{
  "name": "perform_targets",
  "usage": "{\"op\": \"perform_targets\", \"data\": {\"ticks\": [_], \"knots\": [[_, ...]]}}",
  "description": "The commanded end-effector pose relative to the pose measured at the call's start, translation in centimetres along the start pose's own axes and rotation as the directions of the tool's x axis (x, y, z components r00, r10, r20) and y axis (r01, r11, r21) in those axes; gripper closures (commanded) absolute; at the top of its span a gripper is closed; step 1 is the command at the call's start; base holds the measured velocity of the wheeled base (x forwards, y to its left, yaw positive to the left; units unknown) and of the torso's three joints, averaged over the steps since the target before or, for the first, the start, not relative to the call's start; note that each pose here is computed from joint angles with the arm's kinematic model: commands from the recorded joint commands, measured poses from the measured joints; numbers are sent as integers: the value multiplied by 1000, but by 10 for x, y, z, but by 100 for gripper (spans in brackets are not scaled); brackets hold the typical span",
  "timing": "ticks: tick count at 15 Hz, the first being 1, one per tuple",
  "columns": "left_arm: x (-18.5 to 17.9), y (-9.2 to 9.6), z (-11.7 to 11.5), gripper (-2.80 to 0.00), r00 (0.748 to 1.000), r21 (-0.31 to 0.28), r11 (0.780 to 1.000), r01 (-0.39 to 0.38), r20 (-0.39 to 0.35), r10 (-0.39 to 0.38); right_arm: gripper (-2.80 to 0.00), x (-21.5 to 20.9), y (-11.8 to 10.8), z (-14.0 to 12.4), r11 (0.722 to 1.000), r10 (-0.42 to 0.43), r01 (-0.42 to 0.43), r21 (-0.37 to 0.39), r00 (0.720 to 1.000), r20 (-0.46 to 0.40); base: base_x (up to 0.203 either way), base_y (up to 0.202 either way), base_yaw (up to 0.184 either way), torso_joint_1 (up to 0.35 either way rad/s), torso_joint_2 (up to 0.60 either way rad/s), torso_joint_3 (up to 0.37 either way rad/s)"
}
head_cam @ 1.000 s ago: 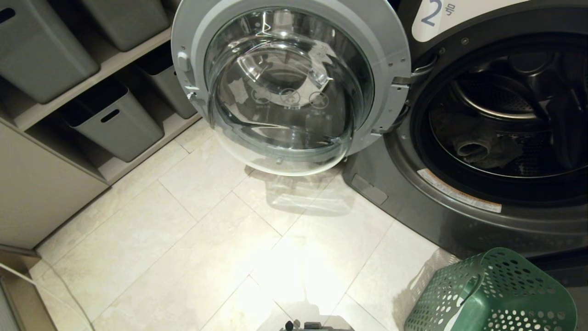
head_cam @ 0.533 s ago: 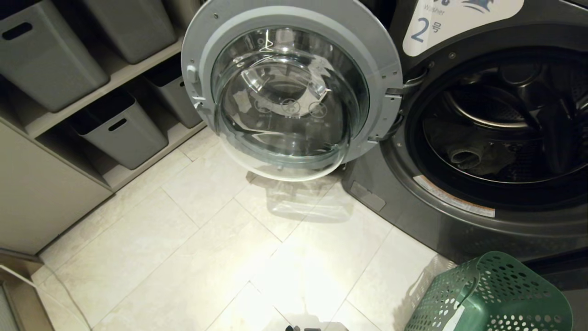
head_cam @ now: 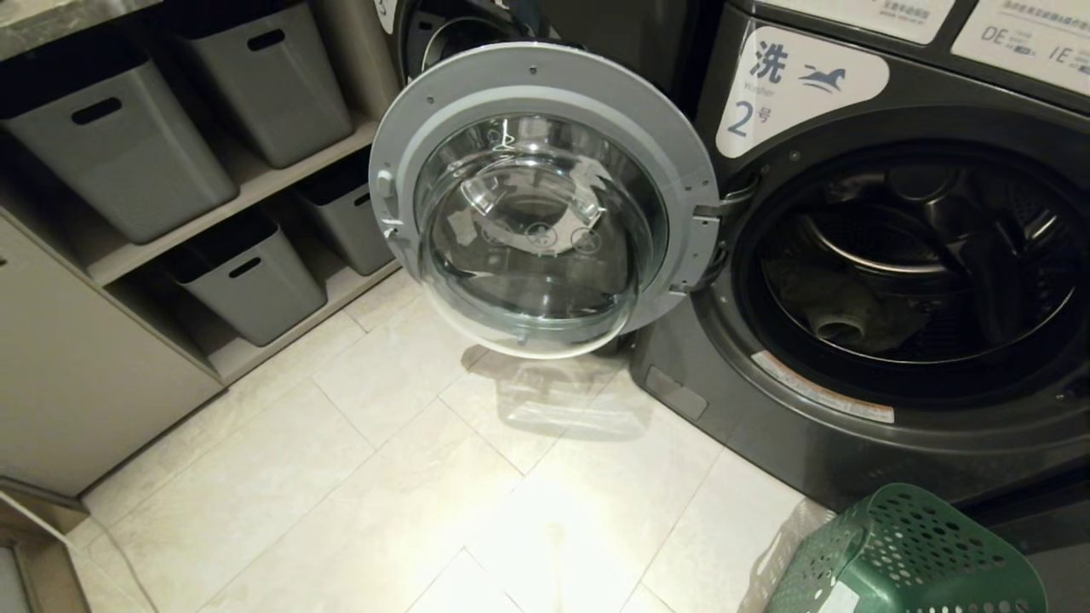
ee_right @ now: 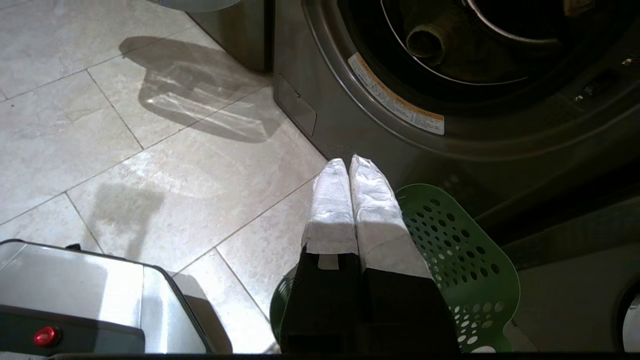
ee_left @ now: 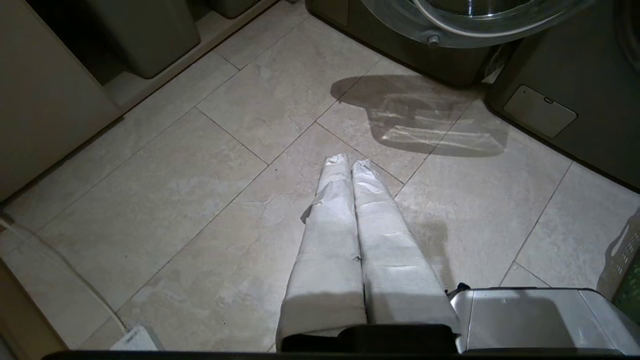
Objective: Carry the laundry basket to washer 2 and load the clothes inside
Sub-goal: Close the washing machine door with the left hand
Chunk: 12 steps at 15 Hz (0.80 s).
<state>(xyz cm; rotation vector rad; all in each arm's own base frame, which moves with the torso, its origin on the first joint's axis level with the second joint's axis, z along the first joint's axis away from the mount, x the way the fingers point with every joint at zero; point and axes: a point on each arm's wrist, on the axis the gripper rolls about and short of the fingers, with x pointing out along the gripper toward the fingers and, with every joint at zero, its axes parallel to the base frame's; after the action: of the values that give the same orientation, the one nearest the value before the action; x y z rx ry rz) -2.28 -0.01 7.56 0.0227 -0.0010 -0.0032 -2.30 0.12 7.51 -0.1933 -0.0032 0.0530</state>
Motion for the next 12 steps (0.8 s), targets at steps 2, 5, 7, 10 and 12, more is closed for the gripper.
{"op": "perform_targets", "data": {"ticks": [2, 5, 7, 10, 12], "knots": [[0, 0, 0, 0, 1000, -1, 1000, 0, -1, 0, 0, 0, 0, 0, 1000, 2, -2, -1, 1000, -6, 0, 0, 0, -2, 2, 205], [0, 0, 0, 0, 1000, -6, 1000, -2, 0, 2, 0, 0, 0, 0, 1000, 2, -2, 0, 1000, -6, 0, 0, 0, 4, 2, 157], [0, 0, 0, 0, 1000, -13, 1000, -5, 1, 5, 0, 0, 0, 0, 1000, 2, -2, 0, 1000, -6, 0, 0, 0, 2, 2, 44], [0, 0, 0, 0, 1000, -15, 1000, -4, 1, 4, 0, 0, 0, 0, 1000, 2, -2, 2, 1000, -6, 0, 0, 0, 0, 0, 0], [0, 0, 0, 0, 1000, -14, 1000, -3, 1, 3, 0, 0, 0, 0, 1000, 0, 0, 2, 1000, -6, 0, 0, 0, 0, 0, 0]]}}
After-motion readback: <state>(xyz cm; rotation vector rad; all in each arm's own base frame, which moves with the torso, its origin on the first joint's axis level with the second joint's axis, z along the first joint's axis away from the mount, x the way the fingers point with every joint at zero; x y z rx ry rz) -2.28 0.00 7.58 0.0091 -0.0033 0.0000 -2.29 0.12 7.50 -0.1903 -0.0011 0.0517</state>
